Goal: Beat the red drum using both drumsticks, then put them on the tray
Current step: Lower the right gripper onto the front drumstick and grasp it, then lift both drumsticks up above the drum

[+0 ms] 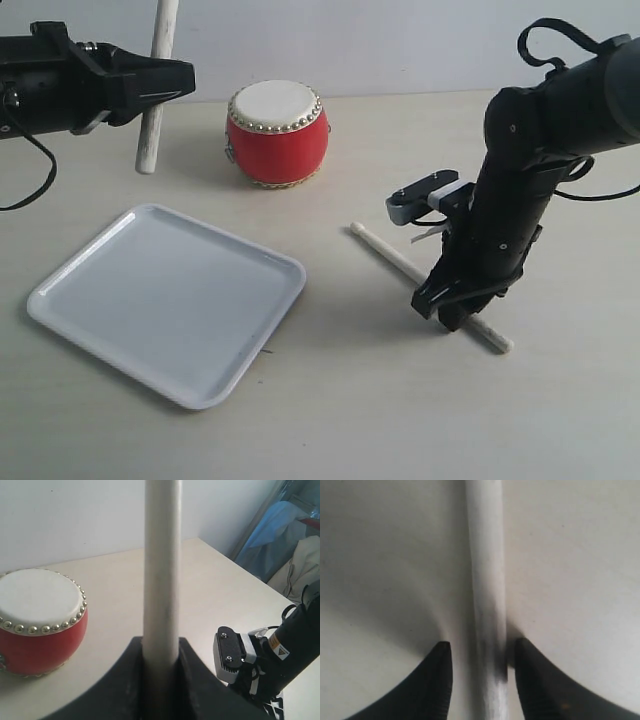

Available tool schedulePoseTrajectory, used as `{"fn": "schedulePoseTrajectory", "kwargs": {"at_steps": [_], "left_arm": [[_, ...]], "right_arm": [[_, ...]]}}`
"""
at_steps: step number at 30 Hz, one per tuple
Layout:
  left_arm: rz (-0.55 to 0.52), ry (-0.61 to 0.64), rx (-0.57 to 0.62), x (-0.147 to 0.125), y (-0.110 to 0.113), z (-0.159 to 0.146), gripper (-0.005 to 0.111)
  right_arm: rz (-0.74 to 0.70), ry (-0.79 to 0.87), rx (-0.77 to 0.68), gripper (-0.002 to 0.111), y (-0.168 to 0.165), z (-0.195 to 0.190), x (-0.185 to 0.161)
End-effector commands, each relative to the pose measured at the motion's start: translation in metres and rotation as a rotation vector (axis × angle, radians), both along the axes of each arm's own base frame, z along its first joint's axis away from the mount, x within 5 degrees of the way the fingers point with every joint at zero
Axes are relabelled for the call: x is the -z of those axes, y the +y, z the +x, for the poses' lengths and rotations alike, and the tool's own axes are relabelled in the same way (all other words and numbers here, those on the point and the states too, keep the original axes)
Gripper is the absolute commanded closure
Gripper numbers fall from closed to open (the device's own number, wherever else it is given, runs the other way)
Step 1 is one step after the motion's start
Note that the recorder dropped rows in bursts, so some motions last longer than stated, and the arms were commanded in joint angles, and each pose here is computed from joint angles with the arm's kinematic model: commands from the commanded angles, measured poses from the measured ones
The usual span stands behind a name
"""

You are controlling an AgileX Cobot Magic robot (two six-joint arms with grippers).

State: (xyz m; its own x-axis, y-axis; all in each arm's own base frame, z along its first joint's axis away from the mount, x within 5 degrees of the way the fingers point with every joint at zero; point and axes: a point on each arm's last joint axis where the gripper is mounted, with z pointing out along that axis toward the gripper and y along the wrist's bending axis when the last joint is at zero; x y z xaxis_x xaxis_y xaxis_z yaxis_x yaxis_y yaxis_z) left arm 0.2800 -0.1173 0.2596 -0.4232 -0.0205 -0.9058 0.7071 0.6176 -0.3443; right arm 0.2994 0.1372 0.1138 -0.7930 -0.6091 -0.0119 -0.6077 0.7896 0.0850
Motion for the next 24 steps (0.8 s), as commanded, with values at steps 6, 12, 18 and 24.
{"fn": "schedulePoseTrajectory", "kwargs": {"at_steps": [6,12,18,24], "left_arm": [[-0.004,-0.010,-0.001,-0.004,0.000,0.000,0.107],[0.022,-0.012,-0.004,-0.004,0.001,0.000,0.107],[0.190,0.043,-0.031,-0.015,0.007,0.002,0.107],[0.175,0.029,-0.094,-0.042,0.010,0.010,0.107]], "right_arm": [[-0.003,0.011,-0.002,0.080,0.001,0.000,0.009],[-0.009,0.018,0.034,0.108,0.000,-0.001,0.005],[0.063,-0.115,0.052,0.108,0.005,0.008,-0.052],[0.102,-0.195,0.019,0.108,0.012,0.023,-0.135]]}}
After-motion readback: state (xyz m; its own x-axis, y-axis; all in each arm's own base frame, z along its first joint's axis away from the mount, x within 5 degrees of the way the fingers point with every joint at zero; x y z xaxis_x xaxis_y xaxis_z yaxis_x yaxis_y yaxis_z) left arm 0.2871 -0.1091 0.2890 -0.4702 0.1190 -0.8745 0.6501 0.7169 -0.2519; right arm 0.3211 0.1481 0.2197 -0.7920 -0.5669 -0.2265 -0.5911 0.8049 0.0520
